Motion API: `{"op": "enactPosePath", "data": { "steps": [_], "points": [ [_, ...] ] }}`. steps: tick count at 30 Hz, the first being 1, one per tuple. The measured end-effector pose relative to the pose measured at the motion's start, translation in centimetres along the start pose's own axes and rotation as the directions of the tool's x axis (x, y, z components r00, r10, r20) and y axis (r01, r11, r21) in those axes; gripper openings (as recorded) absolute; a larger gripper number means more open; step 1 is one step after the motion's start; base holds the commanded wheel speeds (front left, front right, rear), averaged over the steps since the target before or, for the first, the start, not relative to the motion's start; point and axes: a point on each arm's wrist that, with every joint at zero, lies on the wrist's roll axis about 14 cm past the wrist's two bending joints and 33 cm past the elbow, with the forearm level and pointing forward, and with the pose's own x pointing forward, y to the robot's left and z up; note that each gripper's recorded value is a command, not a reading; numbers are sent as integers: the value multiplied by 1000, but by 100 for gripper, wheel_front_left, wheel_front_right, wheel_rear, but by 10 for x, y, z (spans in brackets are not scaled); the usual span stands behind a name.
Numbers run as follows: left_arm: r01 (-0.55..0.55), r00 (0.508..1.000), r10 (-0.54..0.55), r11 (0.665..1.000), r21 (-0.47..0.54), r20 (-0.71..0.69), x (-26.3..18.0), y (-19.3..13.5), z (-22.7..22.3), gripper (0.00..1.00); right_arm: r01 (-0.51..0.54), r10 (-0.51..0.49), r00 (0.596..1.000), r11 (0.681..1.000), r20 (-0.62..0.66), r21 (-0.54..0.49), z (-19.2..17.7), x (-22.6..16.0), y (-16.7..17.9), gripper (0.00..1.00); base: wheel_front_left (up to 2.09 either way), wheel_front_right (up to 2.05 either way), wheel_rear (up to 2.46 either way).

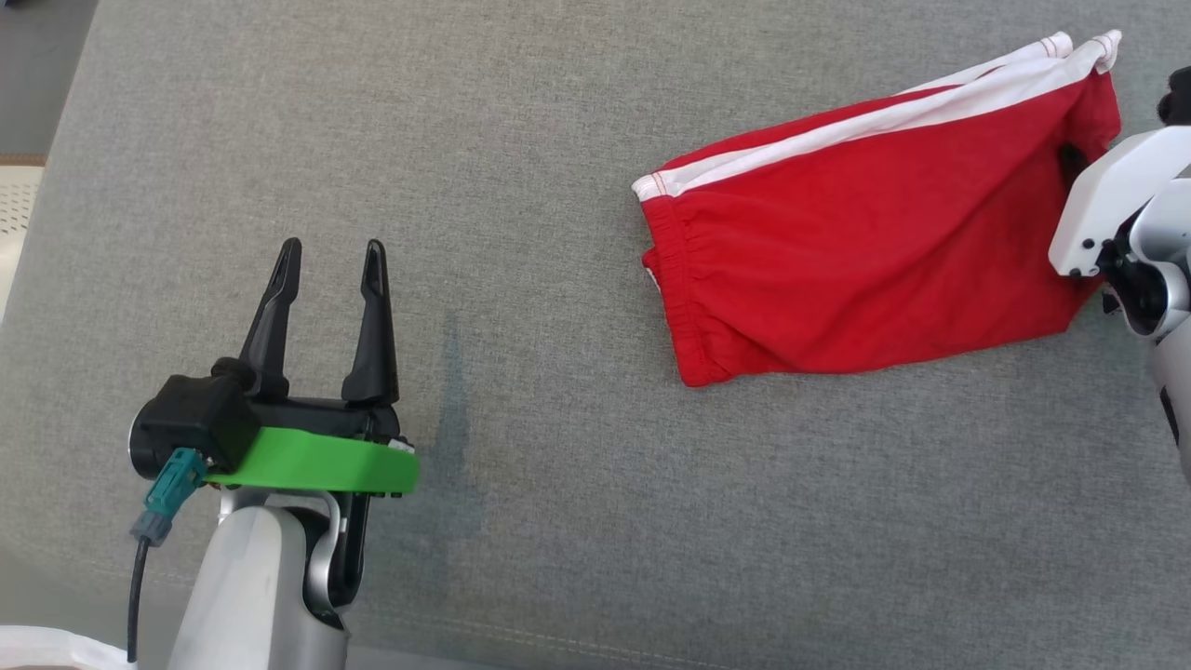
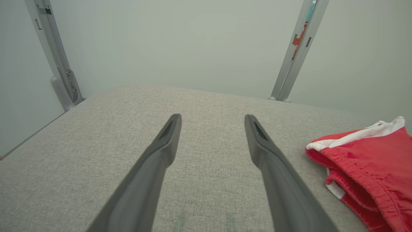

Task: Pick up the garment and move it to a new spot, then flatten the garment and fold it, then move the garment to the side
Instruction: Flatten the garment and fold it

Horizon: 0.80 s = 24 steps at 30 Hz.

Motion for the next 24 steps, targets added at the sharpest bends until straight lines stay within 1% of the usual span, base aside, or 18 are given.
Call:
{"op": "enactPosePath", "data": {
  "steps": [3, 5, 11, 13, 19, 24],
  "points": [
    [7, 1000, -7, 1000, -3, 1, 0, -3, 0, 100, -3, 3, 1000, 1000, 13, -10, 1, -4, -1, 0, 0, 0, 0],
    [14, 1000, -14, 1000, -6, 2, 0, -5, 1, 100, 6, -6, 999, 1000, 46, -5, 3, -11, -6, 0, 0, 0, 0],
    [32, 999, -32, 999, -13, 12, -3, -12, 5, 100, 59, -63, 988, 998, 141, 32, 10, -32, -28, 0, 0, 0, 0],
    [40, 999, -40, 999, -16, 14, -5, -15, 6, 100, 86, -94, 980, 995, 174, 53, 12, -43, -40, 0, 0, 0, 0],
    [71, 997, -70, 997, -22, 29, -7, -27, 12, 100, 170, -182, 947, 983, 263, 69, 22, -81, -74, 0, 0, 0, 0],
    [96, 995, -95, 995, -28, 40, -10, -36, 17, 100, 268, -268, 915, 963, 301, 42, 26, -116, -105, 0, 0, 0, 0]
  ]
}}
